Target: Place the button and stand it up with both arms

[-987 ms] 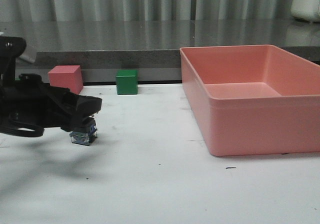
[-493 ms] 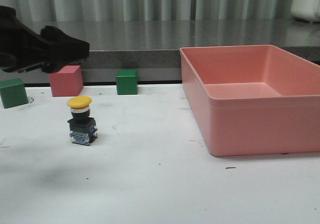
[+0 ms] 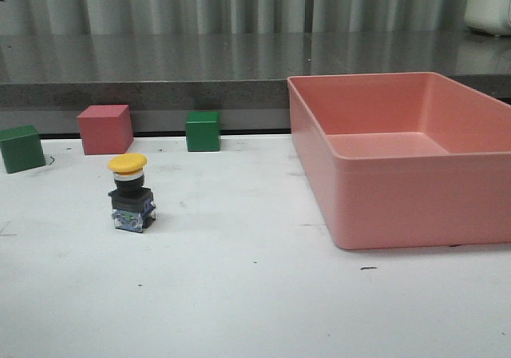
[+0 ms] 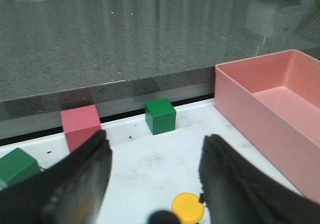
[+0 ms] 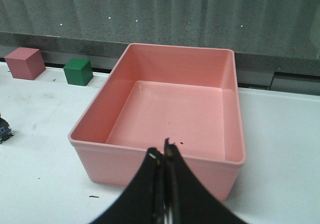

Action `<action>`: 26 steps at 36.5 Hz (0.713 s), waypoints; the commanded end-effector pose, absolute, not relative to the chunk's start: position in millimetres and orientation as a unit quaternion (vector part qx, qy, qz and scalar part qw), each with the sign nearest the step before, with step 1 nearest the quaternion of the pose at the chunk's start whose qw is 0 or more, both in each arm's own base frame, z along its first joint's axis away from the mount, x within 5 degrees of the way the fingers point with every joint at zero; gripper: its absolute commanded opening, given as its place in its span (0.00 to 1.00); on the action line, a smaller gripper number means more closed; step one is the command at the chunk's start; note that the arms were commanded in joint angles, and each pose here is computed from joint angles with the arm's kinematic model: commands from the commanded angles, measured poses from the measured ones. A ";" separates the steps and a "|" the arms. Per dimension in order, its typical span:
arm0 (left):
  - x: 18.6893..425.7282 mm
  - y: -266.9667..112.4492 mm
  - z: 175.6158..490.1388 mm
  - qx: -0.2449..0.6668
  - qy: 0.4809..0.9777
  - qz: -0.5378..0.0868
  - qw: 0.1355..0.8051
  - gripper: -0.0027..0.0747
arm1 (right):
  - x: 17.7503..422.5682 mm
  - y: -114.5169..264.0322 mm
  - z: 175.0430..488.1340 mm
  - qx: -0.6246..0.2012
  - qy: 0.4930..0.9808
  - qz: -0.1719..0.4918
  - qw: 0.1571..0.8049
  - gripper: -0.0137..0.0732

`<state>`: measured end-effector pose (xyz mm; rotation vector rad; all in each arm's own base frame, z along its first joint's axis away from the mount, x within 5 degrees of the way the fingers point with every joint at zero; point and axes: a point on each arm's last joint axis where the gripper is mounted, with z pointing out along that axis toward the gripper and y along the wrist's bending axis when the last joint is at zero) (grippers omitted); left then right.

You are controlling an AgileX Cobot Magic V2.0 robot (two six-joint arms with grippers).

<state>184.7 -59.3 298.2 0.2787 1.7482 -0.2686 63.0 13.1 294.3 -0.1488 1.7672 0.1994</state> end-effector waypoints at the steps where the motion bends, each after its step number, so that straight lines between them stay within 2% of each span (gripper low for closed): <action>1: 169.0 -51.1 319.3 0.085 0.747 -0.126 0.647 0.28 | 63.9 13.3 309.7 -0.072 0.737 0.083 0.667 0.08; 6: 145.2 -38.6 326.7 0.055 0.756 -0.112 0.642 0.02 | 63.9 13.3 309.7 -0.072 0.737 0.083 0.667 0.08; 16: 108.5 -22.8 338.0 0.032 0.743 -0.098 0.661 0.01 | 63.9 13.3 309.7 -0.072 0.737 0.083 0.667 0.08; 26: 101.5 -20.6 341.3 0.030 0.732 -0.100 0.673 0.01 | 63.9 13.3 309.7 -0.072 0.737 0.083 0.667 0.08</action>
